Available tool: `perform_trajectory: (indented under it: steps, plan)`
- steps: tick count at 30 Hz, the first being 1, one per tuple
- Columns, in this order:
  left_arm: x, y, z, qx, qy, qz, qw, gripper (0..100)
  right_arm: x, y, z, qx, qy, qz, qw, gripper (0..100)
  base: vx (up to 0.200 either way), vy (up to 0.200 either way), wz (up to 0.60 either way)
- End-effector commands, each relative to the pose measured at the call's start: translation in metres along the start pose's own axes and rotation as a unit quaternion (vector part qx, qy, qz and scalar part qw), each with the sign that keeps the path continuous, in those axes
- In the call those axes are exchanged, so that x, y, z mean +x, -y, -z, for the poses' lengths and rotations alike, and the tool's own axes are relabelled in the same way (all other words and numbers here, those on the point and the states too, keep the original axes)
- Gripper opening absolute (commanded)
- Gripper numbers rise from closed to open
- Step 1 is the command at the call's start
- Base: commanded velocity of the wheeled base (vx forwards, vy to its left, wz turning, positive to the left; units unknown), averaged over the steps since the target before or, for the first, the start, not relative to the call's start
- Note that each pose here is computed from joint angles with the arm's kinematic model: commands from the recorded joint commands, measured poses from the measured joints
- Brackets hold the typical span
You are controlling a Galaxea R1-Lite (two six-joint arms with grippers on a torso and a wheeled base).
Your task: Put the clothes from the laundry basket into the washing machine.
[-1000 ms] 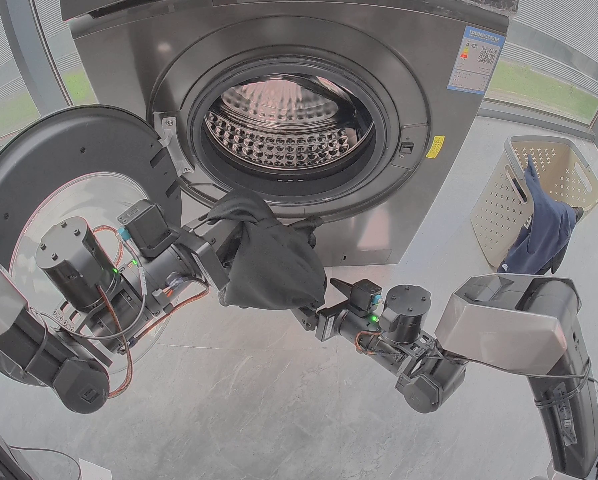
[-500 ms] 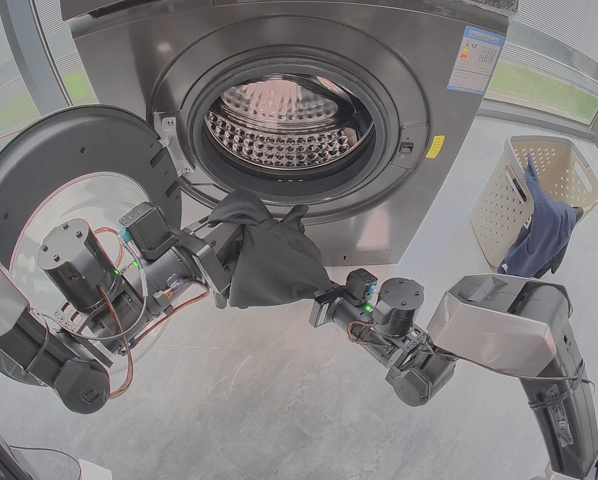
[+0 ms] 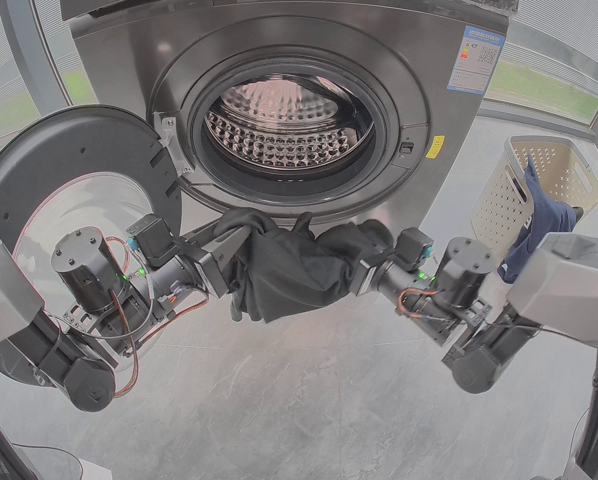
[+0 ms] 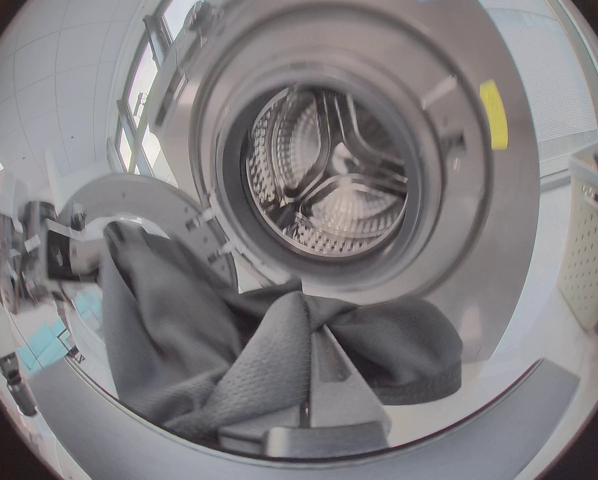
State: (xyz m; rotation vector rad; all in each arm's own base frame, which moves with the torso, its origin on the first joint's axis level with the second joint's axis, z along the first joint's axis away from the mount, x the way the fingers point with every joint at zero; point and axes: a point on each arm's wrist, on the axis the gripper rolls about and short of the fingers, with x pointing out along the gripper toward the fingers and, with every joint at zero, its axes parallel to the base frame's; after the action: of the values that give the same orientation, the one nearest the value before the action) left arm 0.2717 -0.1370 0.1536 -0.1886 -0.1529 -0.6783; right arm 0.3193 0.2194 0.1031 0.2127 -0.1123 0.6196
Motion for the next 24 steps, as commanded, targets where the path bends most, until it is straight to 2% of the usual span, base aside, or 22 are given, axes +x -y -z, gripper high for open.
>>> perform_trajectory:
  steps: [1,4,7,18,24]
  plan:
    - [0.0,-0.01,0.025,-0.012,-0.043,-0.017,0.9989,100,-0.032,-0.006,-0.075,-0.006,0.074,-0.004,0.9972,0,0.0,0.0,0.0]
    - [0.001,-0.014,0.039,-0.014,-0.064,-0.026,0.9975,100,-0.032,-0.016,-0.077,-0.002,0.078,-0.018,0.9968,0,0.0,0.0,0.0]
    - [0.0,-0.017,0.044,-0.013,-0.071,-0.037,0.9967,100,-0.03,-0.023,-0.079,0.0,0.084,-0.027,0.9961,0,0.0,0.0,0.0]
    - [-0.001,-0.007,0.05,-0.014,-0.085,-0.02,0.9961,100,-0.025,-0.036,-0.085,0.005,0.099,-0.047,0.9939,0,0.0,0.0,0.0]
    - [0.002,-0.007,0.053,-0.014,-0.087,-0.019,0.9959,100,-0.032,-0.043,-0.088,0.008,0.098,-0.063,0.9931,0,0.0,0.0,0.0]
